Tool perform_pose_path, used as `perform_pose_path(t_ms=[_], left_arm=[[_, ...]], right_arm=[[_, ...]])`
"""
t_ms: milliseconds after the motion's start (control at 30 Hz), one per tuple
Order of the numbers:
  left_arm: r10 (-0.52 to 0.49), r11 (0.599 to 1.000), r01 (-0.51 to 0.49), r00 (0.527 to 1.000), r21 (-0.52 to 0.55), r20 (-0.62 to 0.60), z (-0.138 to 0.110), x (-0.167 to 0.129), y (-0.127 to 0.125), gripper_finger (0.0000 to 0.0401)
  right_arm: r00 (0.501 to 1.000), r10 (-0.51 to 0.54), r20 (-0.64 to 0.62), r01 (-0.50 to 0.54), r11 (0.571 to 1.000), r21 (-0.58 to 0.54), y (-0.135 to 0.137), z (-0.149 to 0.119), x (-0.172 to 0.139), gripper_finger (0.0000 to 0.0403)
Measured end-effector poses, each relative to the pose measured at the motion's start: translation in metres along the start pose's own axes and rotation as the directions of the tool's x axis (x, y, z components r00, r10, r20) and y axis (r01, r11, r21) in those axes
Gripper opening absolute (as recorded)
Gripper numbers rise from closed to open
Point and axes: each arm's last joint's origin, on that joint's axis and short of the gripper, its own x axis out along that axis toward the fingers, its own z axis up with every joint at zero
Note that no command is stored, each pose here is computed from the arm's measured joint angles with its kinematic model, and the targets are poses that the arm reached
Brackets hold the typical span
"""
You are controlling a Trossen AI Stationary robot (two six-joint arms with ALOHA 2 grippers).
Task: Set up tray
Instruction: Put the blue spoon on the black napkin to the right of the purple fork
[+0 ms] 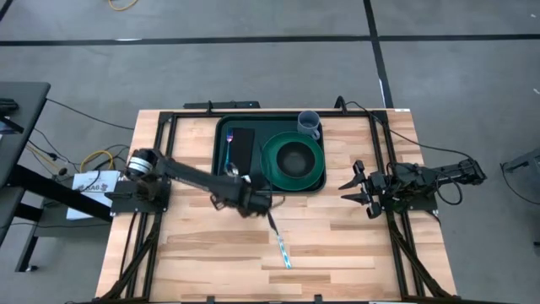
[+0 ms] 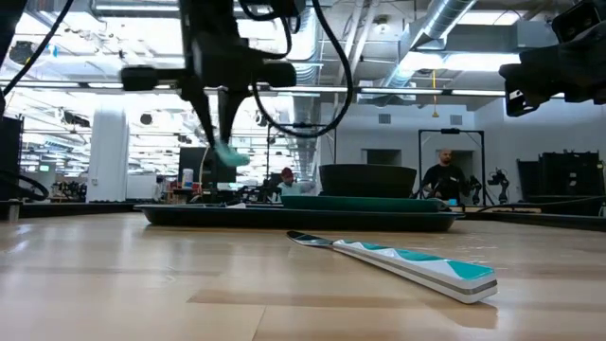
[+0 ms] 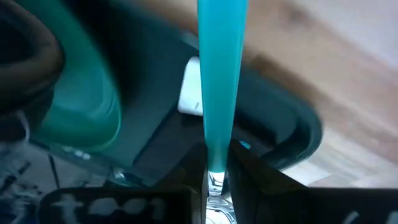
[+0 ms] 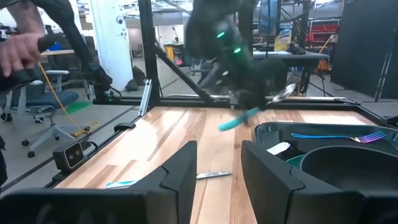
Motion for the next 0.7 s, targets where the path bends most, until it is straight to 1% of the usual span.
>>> perform_pose_path(t_ms=[133,233,300,433,500,567,667,700], left_arm=[[0.002,0.998,-0.002,1.000,-0.055,0.007,-0.027,0.003,0.014,0.0022],[-0.009,0.995,0.009,1.000,-0.099,-0.002,-0.049,0.008,0.017,0.0022],[-0.023,0.991,0.022,1.000,-0.129,-0.011,-0.062,0.013,0.014,0.0022],[-0.082,0.975,0.075,0.996,-0.207,-0.028,-0.082,0.029,0.002,0.0022],[-0.077,0.971,0.068,0.997,-0.229,-0.029,-0.089,0.035,-0.003,0.0022],[-0.061,0.983,0.053,0.997,-0.178,-0.038,-0.092,0.037,-0.009,0.0022],[0.005,0.997,-0.009,0.999,-0.081,-0.047,-0.092,0.040,-0.012,0.0022],[0.014,0.998,-0.016,0.999,-0.056,-0.046,-0.093,0.042,-0.011,0.0022]], right_arm=[[1.000,0.000,0.000,0.000,1.000,0.000,0.000,0.000,0.000,0.0118],[1.000,0.000,0.000,0.000,1.000,0.000,0.000,0.000,0.000,0.0118],[1.000,0.000,0.000,0.000,1.000,0.000,0.000,0.000,0.000,0.0118],[1.000,0.000,0.000,0.000,1.000,0.000,0.000,0.000,0.000,0.0118],[1.000,0.000,0.000,0.000,1.000,0.000,0.000,0.000,0.000,0.0118],[1.000,0.000,0.000,0.000,1.000,0.000,0.000,0.000,0.000,0.0118],[1.000,0.000,0.000,0.000,1.000,0.000,0.000,0.000,0.000,0.0118],[1.000,0.000,0.000,0.000,1.000,0.000,0.000,0.000,0.000,0.0118]])
